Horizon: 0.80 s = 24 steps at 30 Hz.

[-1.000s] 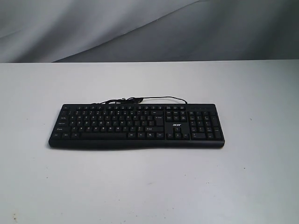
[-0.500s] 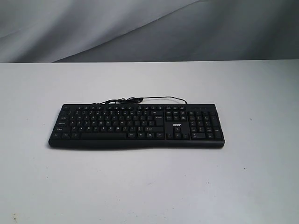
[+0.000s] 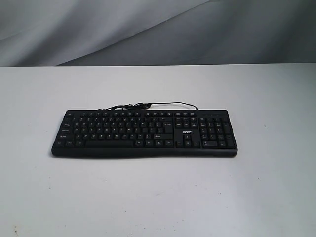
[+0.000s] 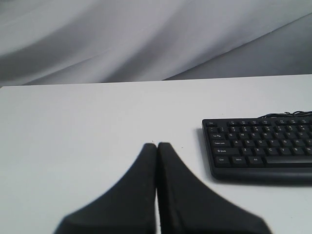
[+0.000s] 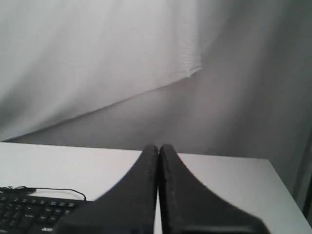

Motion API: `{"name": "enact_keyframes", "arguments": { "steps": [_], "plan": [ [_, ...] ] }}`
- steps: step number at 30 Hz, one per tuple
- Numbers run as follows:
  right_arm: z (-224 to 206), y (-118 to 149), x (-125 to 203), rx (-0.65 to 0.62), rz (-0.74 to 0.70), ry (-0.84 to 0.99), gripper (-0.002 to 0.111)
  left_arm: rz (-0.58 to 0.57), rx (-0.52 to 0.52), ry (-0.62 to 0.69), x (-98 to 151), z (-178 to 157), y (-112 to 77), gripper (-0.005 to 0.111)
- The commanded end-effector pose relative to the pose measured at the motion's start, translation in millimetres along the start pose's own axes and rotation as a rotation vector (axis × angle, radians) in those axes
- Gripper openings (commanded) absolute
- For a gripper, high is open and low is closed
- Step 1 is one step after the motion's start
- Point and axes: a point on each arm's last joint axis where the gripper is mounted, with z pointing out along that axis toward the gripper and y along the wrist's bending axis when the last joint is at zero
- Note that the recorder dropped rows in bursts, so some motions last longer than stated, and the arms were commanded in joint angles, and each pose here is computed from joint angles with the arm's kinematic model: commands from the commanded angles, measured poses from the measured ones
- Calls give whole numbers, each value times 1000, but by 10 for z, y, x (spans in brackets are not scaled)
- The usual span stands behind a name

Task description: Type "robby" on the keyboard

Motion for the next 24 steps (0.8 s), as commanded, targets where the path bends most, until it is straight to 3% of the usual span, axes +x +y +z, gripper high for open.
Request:
{"name": "enact_keyframes", "arguments": {
  "steps": [1, 17, 24],
  "plan": [
    [-91, -40, 121, 57, -30, 49, 0, -12, 1, -3, 9, 2, -1, 1],
    [-13, -15, 1120, 91, 70, 227, 0, -12, 1, -3, 9, 2, -1, 1],
    [-12, -5, 1132, 84, 105, 231, 0, -12, 1, -3, 9, 2, -1, 1]
  ]
}}
